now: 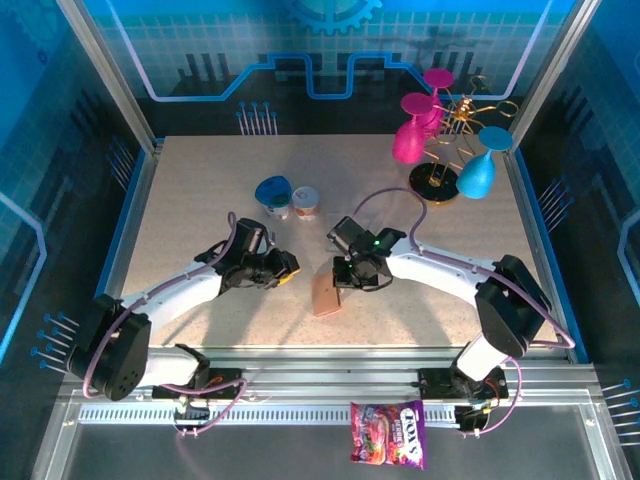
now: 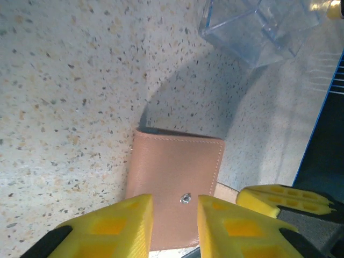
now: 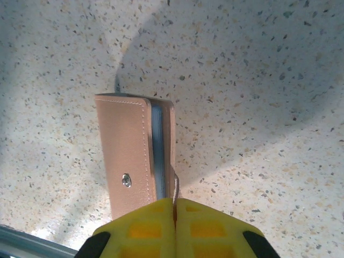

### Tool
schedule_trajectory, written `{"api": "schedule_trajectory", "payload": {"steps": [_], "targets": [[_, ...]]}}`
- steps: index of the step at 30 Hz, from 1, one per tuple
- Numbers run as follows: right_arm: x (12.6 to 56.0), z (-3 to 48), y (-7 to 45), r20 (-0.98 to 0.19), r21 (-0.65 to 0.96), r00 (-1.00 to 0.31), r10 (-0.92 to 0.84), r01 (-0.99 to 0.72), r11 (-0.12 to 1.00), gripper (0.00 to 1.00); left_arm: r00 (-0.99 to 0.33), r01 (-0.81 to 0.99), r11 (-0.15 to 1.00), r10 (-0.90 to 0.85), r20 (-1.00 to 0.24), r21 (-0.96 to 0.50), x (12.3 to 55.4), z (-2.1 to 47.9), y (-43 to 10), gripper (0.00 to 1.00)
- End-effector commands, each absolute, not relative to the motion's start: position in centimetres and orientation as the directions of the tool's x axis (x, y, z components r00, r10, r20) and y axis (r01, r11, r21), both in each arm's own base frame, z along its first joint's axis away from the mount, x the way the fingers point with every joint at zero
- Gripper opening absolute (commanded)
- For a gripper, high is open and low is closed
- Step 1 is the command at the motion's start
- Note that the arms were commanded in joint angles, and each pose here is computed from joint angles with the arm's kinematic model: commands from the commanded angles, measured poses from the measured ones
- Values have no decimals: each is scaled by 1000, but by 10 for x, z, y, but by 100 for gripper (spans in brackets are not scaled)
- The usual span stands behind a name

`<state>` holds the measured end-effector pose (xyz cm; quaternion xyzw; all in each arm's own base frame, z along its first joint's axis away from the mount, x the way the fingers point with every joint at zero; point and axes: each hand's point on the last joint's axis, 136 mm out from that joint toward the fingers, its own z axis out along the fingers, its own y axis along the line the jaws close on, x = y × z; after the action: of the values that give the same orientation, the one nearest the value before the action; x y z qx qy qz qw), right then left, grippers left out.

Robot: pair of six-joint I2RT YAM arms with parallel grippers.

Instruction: Take the credit cards out of the card holder

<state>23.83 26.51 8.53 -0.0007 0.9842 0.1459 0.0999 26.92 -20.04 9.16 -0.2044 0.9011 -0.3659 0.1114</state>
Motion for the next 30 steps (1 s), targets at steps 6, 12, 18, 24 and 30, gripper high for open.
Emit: {"api": "schedule_trajectory", "payload": {"steps": [6,12,18,24,30], "targets": [[245,126,275,-251,325,-968,13,-72,943,0,-883,-276,657,-461,-85,-701,267,102,-188,29],[246,140,289,-272,354,-962,6,-94,930,0,-877,-278,651,-471,-90,-706,267,104,-184,30],[245,143,298,-273,374,-962,8,-98,922,0,-881,-278,650,-466,-83,-707,265,103,-184,30],[244,143,303,-275,384,-961,-1,-110,917,0,-887,-277,644,-457,-68,-713,264,100,-187,30],[245,145,310,-283,410,-959,-15,-135,902,0,-896,-268,638,-440,-56,-721,264,100,-191,30]]}}
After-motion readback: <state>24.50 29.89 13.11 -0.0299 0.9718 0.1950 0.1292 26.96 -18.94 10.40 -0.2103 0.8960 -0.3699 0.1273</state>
